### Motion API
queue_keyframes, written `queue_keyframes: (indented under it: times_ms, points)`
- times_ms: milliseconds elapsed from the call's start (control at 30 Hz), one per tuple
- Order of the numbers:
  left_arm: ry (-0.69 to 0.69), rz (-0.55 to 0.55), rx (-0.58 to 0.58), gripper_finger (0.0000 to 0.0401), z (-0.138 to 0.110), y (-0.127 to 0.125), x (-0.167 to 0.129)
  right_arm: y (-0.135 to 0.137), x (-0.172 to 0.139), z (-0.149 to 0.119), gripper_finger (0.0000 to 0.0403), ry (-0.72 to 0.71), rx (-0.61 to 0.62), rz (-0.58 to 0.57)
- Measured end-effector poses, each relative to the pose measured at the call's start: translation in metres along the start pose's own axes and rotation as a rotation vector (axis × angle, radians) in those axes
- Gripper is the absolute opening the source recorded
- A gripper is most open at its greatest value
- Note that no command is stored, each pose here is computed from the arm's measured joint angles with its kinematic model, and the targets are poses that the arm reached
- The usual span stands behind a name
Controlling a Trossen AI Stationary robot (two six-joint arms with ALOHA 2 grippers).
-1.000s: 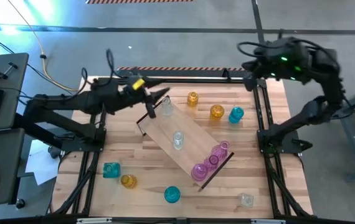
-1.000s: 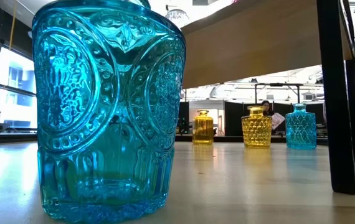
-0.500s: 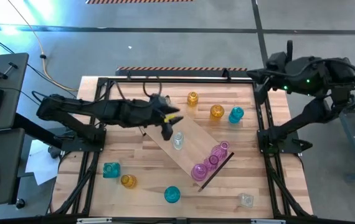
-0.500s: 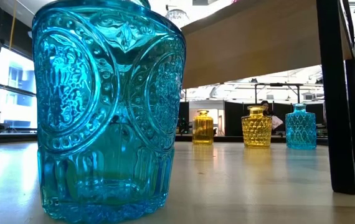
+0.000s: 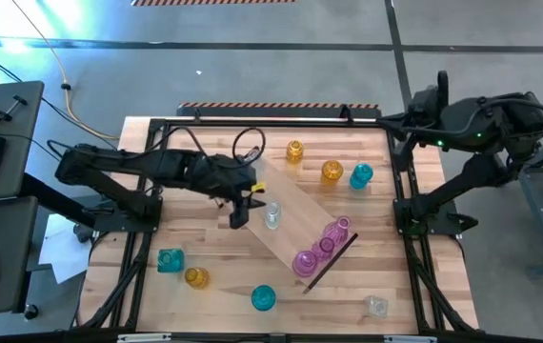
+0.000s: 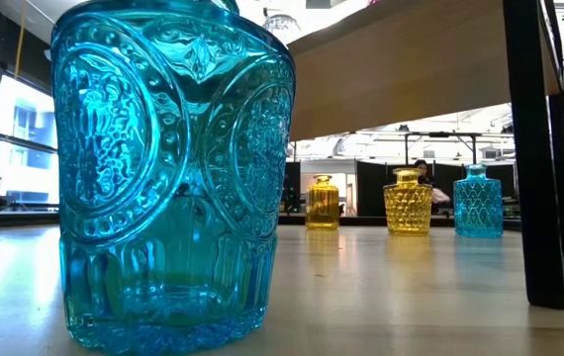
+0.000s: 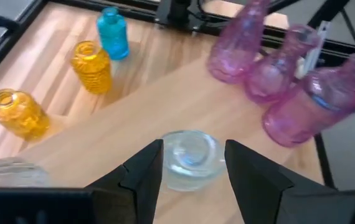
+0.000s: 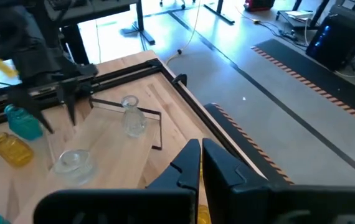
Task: Sort vases onto shelf
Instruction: Put the top transparent flower vase on the shelf aligned with the other transparent flower vase
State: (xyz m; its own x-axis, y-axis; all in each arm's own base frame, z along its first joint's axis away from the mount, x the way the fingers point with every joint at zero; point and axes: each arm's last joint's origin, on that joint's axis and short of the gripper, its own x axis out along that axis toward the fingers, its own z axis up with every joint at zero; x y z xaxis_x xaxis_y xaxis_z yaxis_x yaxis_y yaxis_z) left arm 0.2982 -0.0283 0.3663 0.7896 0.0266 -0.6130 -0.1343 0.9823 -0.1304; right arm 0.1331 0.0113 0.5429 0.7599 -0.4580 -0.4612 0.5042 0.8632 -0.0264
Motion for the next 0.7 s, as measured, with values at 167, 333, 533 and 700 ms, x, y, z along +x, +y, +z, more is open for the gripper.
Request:
queue_keyframes:
  times_ms: [167,333,533,700]
  points:
    - [0.021,-0.019,-0.034,0.0174,0.003,0.015,0.011,0.002,-0.001,-0.001,0.0000,0.001,-0.007,0.021]
    - [0.083,-0.093,-0.029,0.0175,0.000,0.013,0.033,0.004,-0.003,-0.001,0.0000,0.000,-0.010,0.038]
    - [0.099,-0.109,0.005,0.0175,0.005,0.011,0.048,0.006,-0.004,-0.002,0.0000,0.000,-0.016,0.051]
    - [0.138,-0.102,0.013,0.0175,0.007,0.014,0.057,0.006,-0.004,-0.002,0.0000,0.002,-0.016,0.054]
